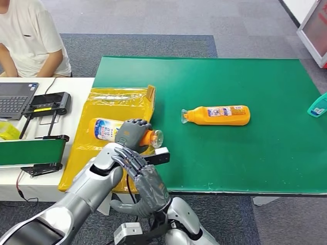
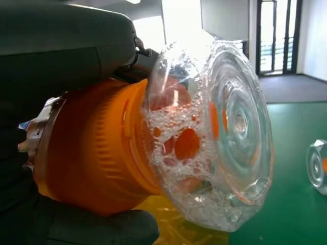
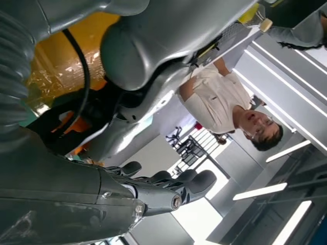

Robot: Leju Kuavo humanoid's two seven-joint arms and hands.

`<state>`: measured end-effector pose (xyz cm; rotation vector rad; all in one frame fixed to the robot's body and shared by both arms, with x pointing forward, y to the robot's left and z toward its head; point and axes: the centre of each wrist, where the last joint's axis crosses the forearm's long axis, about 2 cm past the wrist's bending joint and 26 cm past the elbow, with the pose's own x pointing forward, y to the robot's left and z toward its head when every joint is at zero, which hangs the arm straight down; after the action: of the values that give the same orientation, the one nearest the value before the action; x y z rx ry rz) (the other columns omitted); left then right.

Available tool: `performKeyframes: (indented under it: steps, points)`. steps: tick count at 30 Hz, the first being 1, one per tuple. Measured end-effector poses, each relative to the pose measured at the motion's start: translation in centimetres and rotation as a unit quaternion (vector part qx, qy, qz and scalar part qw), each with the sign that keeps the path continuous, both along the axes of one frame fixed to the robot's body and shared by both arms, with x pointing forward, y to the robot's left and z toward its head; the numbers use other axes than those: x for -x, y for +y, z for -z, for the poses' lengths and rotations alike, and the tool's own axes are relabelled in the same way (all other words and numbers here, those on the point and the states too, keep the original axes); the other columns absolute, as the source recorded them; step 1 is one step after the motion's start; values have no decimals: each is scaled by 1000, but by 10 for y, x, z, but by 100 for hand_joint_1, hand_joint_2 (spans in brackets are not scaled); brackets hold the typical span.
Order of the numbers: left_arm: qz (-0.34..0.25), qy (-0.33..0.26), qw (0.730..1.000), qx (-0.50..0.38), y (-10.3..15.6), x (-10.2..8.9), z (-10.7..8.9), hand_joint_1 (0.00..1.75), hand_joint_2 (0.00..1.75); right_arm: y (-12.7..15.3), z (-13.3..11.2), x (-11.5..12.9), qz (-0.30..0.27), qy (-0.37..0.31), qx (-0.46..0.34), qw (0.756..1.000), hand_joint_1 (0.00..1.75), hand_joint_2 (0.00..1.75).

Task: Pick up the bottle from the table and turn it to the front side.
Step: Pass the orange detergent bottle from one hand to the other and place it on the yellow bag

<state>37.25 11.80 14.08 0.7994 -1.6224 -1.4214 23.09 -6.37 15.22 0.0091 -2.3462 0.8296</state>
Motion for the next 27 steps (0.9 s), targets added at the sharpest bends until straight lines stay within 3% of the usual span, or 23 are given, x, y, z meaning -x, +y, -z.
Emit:
performKeyframes:
  steps: [6, 10, 11, 14, 15, 27]
  points:
    - [-12, 72, 997, -2, -7, -2, 12, 175, 175, -6, -14, 3, 3, -29, -25, 999, 0, 175]
    - [-28, 87, 995, -27, -4, -6, 15, 175, 175, -16, -19, 7, 10, -47, -33, 998, 0, 175]
    - [-34, 87, 995, -39, -3, -6, 17, 147, 175, -18, -18, 8, 12, -48, -31, 998, 0, 175]
    - [-50, 82, 993, -65, 2, -5, 24, 16, 44, -24, -14, 11, 22, -42, -21, 999, 0, 175]
    - [-55, 79, 993, -70, 4, -5, 26, 0, 0, -26, -12, 12, 26, -39, -19, 999, 0, 175]
    - [-63, 87, 994, -26, 24, -1, 43, 0, 0, -41, 4, 18, 54, -18, -9, 998, 0, 175]
